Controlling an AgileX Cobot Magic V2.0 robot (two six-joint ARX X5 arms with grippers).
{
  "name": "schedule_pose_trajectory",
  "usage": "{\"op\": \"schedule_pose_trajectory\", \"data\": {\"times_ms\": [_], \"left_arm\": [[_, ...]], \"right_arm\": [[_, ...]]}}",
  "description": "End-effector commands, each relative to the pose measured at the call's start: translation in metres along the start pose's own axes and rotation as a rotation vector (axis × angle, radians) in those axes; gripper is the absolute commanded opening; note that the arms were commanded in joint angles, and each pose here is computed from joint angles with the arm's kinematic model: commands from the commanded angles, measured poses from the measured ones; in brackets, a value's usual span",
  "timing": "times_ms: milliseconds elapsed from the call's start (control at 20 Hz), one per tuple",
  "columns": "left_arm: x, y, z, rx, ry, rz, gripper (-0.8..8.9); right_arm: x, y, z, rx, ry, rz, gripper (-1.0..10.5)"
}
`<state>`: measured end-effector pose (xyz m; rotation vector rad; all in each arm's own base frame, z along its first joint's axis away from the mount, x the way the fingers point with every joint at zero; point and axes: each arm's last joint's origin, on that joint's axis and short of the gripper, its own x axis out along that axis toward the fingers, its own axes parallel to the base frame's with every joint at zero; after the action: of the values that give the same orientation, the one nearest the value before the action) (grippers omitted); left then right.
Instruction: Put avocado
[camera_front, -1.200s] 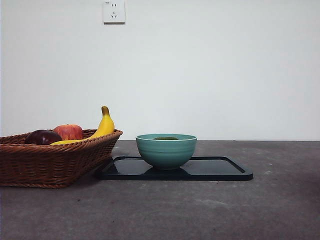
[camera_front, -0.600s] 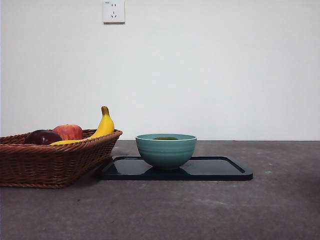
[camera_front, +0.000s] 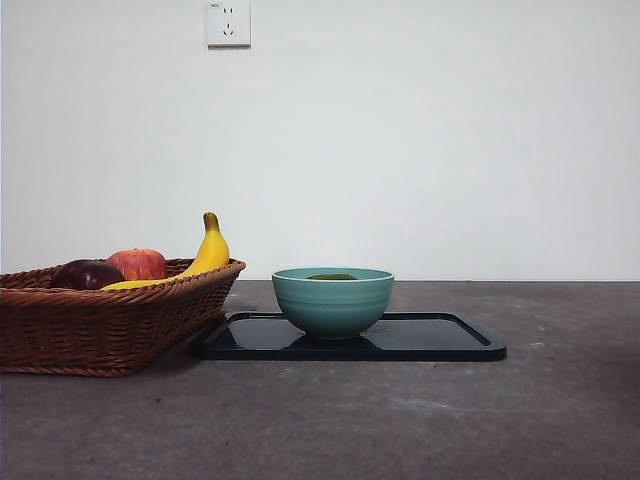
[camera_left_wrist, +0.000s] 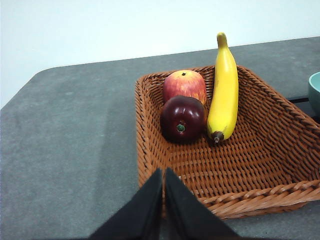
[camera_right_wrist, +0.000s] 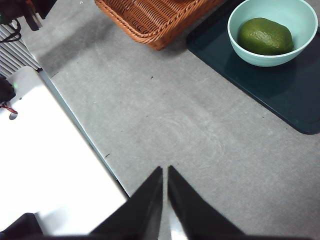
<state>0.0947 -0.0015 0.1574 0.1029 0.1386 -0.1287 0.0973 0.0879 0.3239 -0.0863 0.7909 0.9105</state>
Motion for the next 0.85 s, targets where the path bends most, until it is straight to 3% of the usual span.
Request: {"op": "schedule_pose_trajectory", "data": {"times_ms": [50, 550, 700, 850], "left_arm": [[0.002, 0.0, -0.007, -0.01, 0.026, 0.002, 0.09], [0.002, 0.0, -0.007, -0.01, 0.026, 0.002, 0.09], [0.002, 0.0, -0.007, -0.01, 0.026, 0.002, 0.09], [0.002, 0.0, -0.007, -0.01, 0.026, 0.002, 0.09]], "right_arm": [[0.0, 0.001, 0.003, -0.002, -0.009, 0.008, 0.1], [-0.001, 0.001, 0.003, -0.002, -0.011, 0.005, 0.1], [-0.014, -0.006, 0.001, -0.049, -0.084, -0.063, 0.1], [-0.032, -0.023, -0.006, -0.004, -0.277, -0.223, 0.1]]}}
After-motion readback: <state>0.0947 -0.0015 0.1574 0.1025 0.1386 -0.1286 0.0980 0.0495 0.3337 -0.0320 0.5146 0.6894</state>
